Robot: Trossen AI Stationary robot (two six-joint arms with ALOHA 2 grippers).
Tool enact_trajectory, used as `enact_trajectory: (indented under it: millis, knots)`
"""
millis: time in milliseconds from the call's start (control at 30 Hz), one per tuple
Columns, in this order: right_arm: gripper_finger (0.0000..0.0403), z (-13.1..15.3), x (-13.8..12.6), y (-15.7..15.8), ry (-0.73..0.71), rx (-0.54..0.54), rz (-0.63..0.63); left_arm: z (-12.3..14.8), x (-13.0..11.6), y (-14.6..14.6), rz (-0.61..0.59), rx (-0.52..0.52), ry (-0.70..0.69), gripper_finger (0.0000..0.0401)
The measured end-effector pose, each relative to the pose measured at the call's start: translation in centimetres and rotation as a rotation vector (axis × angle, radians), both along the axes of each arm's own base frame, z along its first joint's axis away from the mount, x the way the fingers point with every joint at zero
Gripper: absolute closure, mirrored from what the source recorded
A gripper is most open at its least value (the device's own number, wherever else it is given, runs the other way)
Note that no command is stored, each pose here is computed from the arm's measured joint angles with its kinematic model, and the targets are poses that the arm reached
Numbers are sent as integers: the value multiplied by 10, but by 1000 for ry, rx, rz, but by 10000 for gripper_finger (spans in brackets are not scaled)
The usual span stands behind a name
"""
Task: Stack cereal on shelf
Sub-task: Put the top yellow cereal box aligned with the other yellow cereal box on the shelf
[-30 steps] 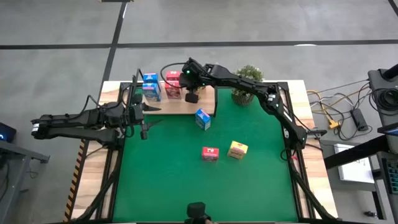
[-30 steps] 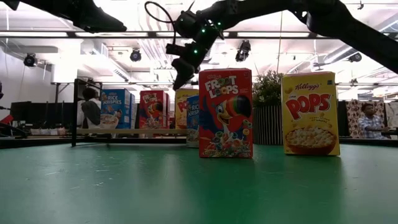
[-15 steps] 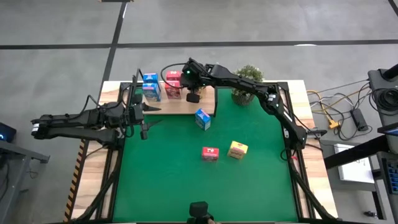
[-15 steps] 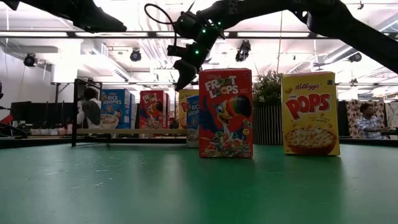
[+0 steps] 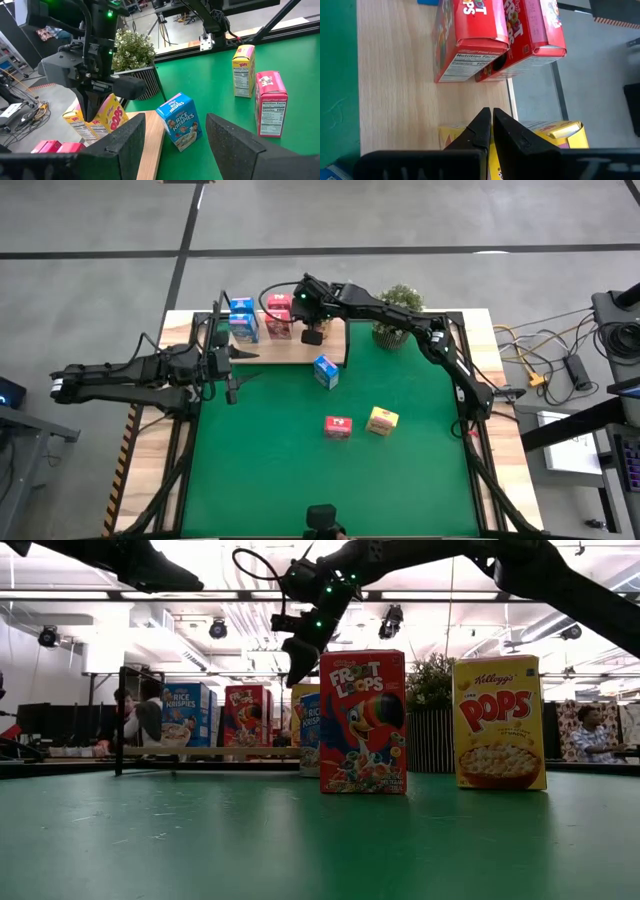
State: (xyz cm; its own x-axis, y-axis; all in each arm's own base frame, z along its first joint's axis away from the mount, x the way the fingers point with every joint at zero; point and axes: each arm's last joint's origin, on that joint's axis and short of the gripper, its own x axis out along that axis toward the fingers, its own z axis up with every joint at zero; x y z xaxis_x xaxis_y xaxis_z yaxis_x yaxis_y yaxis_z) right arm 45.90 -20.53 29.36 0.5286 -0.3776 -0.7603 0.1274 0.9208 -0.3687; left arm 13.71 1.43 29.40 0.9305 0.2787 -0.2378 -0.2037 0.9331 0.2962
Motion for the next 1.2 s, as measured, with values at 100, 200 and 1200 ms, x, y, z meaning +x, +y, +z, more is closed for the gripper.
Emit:
enact_trajectory:
  millis: [100,200,1200]
  knots:
    - [390,0,0,0,1,-1,-1,0,0,0,-1,0,0,209]
    - [390,0,0,0,8,-13,-12,0,0,0,0,0,0,209]
    - [390,23,-6,2,-70,-31,-35,0,0,0,0,0,0,209]
